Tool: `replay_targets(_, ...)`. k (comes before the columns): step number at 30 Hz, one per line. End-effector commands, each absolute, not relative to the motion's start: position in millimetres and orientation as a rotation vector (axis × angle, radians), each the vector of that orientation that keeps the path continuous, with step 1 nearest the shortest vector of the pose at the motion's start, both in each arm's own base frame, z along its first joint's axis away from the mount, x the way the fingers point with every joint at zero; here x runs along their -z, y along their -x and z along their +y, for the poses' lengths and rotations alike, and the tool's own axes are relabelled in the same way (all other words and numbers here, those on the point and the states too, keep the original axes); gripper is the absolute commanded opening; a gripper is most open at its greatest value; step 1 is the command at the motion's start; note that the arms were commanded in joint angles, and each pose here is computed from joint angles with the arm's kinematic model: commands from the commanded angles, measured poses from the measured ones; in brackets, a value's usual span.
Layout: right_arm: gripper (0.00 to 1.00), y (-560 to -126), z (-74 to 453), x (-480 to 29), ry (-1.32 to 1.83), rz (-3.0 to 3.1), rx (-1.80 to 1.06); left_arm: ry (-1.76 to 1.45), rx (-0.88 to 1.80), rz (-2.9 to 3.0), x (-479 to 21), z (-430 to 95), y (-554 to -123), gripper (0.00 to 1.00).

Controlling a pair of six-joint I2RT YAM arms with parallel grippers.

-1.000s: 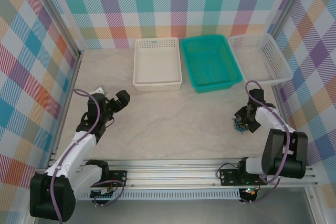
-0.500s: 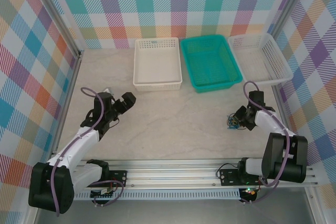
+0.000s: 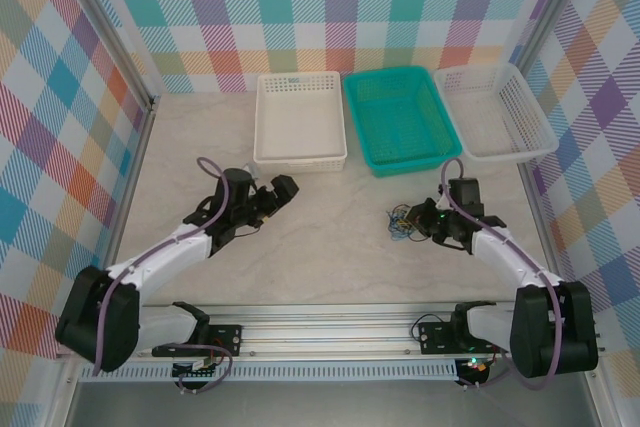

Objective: Untangle the cables

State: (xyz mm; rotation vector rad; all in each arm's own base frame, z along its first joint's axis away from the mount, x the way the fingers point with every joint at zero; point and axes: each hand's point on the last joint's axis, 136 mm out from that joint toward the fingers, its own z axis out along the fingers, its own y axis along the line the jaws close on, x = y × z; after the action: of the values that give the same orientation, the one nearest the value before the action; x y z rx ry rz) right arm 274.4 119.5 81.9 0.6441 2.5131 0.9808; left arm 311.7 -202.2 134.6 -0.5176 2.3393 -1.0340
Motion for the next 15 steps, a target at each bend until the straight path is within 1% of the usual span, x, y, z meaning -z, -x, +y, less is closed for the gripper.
replay_targets(1, 0.00, -292, 154, -117, -0.591, 2.347, -1.214, 0.414, 1.243, 2.385, -152, -249, -303, 1.00)
replay_targets(4, 0.00, -295, 169, -127, -0.577, 2.307, -1.290, 0.308, 1.344, 2.403, -159, -273, -296, 1.00)
replay_targets(8, 0.00, -297, 181, -139, -0.581, 2.232, -1.409, 0.259, 1.473, 2.365, -173, -288, -294, 0.99)
replay_targets(11, 0.00, -297, 192, -148, -0.535, 2.213, -1.466, 0.238, 1.569, 2.332, -183, -300, -292, 0.94)
replay_targets(15, 0.00, -296, 209, -151, -0.459, 2.246, -1.494, 0.091, 1.525, 2.356, -189, -314, -284, 0.86)
